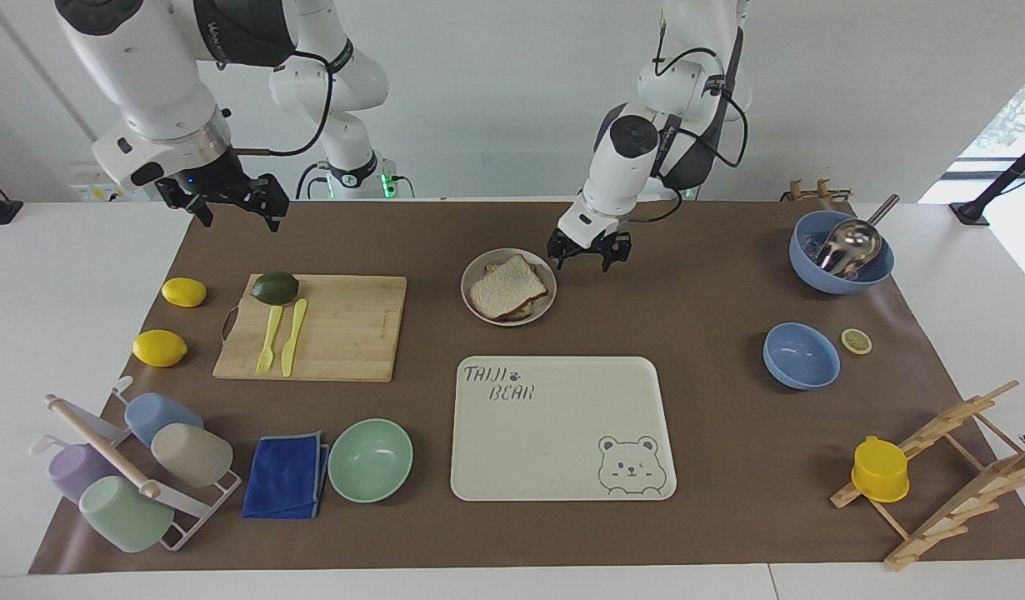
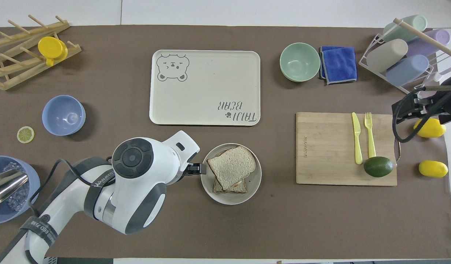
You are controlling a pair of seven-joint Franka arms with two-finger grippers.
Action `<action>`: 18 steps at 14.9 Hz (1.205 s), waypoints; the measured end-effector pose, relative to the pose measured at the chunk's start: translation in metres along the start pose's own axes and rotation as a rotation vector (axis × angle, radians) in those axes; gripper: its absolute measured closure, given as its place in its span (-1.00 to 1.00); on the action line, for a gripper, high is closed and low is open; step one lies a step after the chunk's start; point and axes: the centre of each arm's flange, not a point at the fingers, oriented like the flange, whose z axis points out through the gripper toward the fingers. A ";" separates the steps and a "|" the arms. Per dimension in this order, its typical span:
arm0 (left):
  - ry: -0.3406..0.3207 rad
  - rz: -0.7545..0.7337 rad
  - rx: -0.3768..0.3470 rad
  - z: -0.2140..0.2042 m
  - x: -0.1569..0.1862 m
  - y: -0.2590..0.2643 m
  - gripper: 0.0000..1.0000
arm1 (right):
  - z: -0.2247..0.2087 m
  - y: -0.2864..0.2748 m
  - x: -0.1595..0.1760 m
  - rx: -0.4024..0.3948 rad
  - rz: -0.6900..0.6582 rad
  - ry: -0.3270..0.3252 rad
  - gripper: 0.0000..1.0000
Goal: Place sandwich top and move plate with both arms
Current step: 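Grasp the plate rim nearest the robot with the left gripper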
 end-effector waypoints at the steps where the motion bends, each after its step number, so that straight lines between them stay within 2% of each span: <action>1: -0.001 0.007 0.002 0.011 -0.004 0.002 -0.96 | 0.001 0.011 0.000 0.013 -0.002 -0.003 -1.00; 6: -0.004 0.006 -0.014 0.038 -0.017 0.016 -0.81 | 0.002 0.022 -0.006 0.026 -0.005 -0.021 -1.00; 10: -0.023 -0.019 -0.040 0.045 -0.020 0.021 -0.62 | 0.003 0.023 -0.017 0.032 -0.006 -0.027 -1.00; 12: -0.029 -0.031 -0.051 0.047 -0.021 0.022 -0.35 | 0.001 0.029 -0.016 0.033 0.003 -0.007 -1.00; 13: -0.031 -0.041 -0.059 0.048 -0.021 0.022 -0.35 | 0.001 0.032 -0.015 0.034 0.010 -0.003 -1.00; 14: -0.031 -0.046 -0.063 0.049 -0.021 0.022 -0.16 | 0.002 0.034 -0.015 0.035 0.013 -0.004 -1.00; 15: -0.028 -0.049 -0.066 0.051 -0.021 0.021 -0.08 | 0.002 0.033 -0.015 0.035 0.012 -0.004 -1.00; 18: -0.029 -0.053 -0.068 0.054 -0.023 0.021 -0.07 | 0.001 0.026 -0.015 0.033 -0.001 -0.003 -1.00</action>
